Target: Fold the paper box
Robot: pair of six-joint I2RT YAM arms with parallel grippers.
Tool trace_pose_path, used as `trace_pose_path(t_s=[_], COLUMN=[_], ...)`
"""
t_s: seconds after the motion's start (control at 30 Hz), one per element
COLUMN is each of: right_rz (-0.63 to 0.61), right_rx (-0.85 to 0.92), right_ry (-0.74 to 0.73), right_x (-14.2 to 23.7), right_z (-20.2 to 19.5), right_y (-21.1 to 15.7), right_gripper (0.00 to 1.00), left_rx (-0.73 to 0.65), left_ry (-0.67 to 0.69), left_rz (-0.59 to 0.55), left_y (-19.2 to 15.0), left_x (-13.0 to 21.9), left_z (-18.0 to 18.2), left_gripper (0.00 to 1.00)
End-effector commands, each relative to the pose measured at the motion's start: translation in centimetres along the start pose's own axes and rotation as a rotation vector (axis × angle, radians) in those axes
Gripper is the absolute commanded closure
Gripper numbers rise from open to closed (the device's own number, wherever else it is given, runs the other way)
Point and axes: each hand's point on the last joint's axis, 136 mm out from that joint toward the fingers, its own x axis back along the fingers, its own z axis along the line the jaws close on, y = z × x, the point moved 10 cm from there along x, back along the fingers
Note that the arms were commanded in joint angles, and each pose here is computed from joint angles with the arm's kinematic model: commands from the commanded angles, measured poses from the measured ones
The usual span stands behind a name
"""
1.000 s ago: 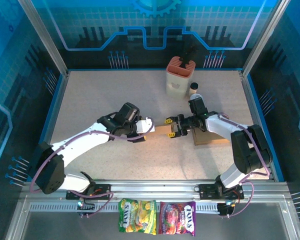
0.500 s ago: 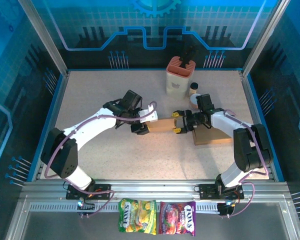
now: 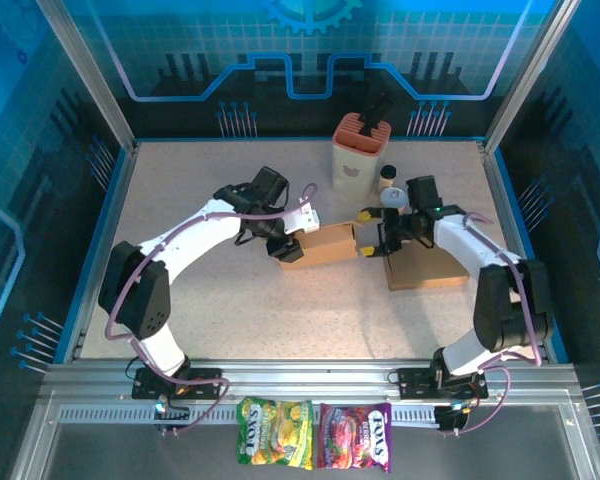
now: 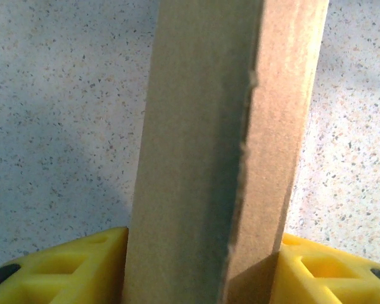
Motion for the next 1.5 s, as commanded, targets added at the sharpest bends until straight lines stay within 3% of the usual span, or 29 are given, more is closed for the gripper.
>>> trace_pose_path(t_s=[0.0,0.23,0.47,0.8,1.2,1.47], right_rz=[-0.196,-0.389,-0.28,-0.155,-0.193,-0.213], right_rx=[0.11,0.43,0.647,0.654,0.62,0.594], right_ry=[-0.036,0.034,0.129,0.086,-0.04,-0.057], right_x=[4.3,5.8,0.8,-4.0,-7.2,-7.1], right_z=[-0.4,-1.0,-1.7,-2.2,-3.6,-4.7], right_y=[-1.0,-5.1,-9.9,-11.7,-9.4,-8.8], right_gripper=[0.29,0.32,0.35,0.35,0.39,0.47], left_rx=[0.105,0.202,0.267,0.284,0.282,0.284], left_ry=[-0.063,-0.02,0.012,0.035,0.039,0.046], left_rz=[0.052,0.178,0.248,0.237,0.205,0.183], left_y=[0.1,0.7,0.2,0.0,0.1,0.3], left_x=[0.1,0.1,0.3,0.2,0.2,0.9], left_z=[-0.1,-0.2,-0.8,-1.3,-1.5,-1.7], left_gripper=[0.46,0.49,0.48,0.46,0.44,0.41])
